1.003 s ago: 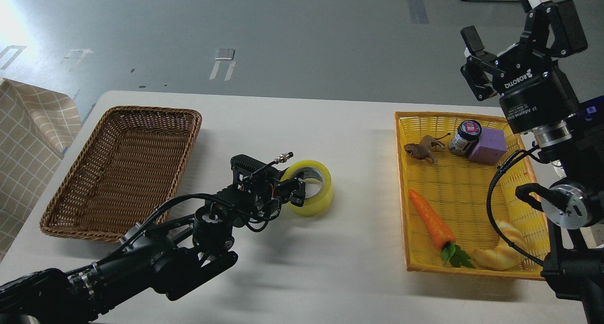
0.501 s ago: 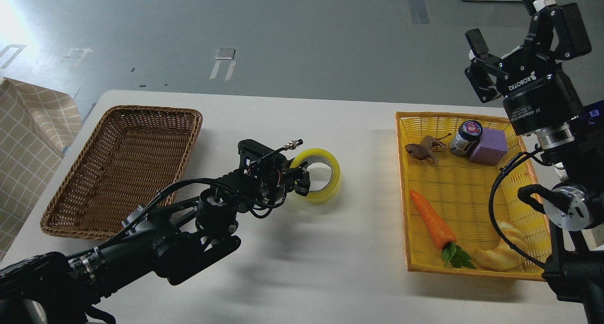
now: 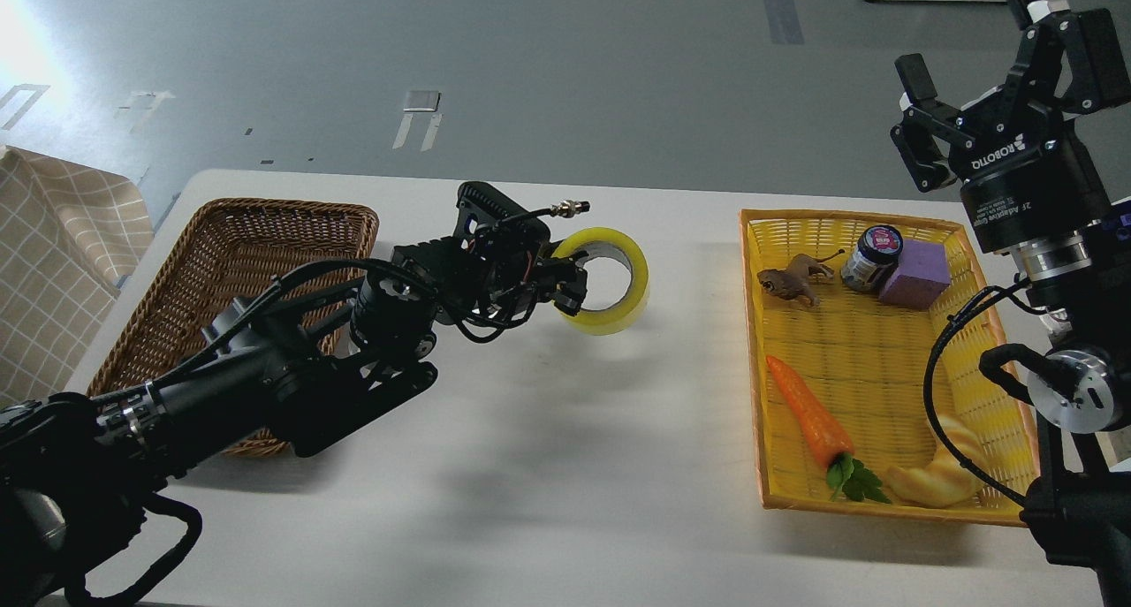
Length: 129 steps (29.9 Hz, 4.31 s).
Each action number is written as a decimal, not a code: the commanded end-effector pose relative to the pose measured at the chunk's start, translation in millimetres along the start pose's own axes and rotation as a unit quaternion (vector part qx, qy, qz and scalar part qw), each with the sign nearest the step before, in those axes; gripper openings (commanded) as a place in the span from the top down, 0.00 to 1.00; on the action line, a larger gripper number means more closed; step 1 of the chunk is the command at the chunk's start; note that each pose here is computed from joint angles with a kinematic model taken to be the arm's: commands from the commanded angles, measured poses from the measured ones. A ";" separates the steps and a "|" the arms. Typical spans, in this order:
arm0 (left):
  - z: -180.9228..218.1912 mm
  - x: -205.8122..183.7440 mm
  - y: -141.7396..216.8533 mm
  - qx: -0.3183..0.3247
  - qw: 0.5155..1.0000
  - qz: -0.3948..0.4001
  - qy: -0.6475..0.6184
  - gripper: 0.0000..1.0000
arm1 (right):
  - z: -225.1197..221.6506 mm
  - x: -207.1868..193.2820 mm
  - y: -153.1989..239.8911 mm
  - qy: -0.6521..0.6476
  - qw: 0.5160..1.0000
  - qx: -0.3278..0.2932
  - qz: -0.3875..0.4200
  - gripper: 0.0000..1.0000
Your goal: Place and transfer tape with both arms
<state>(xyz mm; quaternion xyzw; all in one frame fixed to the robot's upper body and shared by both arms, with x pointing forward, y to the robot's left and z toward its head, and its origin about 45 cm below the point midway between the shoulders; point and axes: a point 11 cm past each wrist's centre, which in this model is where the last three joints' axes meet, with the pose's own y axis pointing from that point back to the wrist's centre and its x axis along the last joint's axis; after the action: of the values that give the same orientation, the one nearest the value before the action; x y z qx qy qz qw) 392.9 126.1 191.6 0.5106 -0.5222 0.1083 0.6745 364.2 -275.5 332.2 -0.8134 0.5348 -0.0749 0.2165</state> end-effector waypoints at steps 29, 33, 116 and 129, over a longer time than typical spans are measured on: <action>-213.8 -9.4 168.6 0.089 0.988 -0.102 -0.067 1.00 | 10.3 5.7 2.0 -0.007 1.000 -0.013 0.006 0.00; -229.3 -14.7 194.9 0.093 0.987 -0.116 -0.062 1.00 | 11.4 4.6 1.4 -0.007 1.000 -0.015 0.004 0.00; -226.4 39.9 118.3 -0.069 0.851 0.261 0.451 0.02 | 17.5 0.0 10.0 -0.004 1.000 -0.030 -0.001 0.00; -153.2 119.5 81.3 -0.238 0.702 0.329 0.585 0.02 | 0.8 -7.1 -15.6 0.054 0.998 -0.018 -0.025 0.00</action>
<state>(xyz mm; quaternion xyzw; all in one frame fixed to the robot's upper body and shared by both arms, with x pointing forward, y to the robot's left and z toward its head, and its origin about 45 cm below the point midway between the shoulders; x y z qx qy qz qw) 477.8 260.6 337.0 0.0153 -0.1872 0.4705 0.8622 371.3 -266.5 333.3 -0.8243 0.5267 -0.0931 0.1858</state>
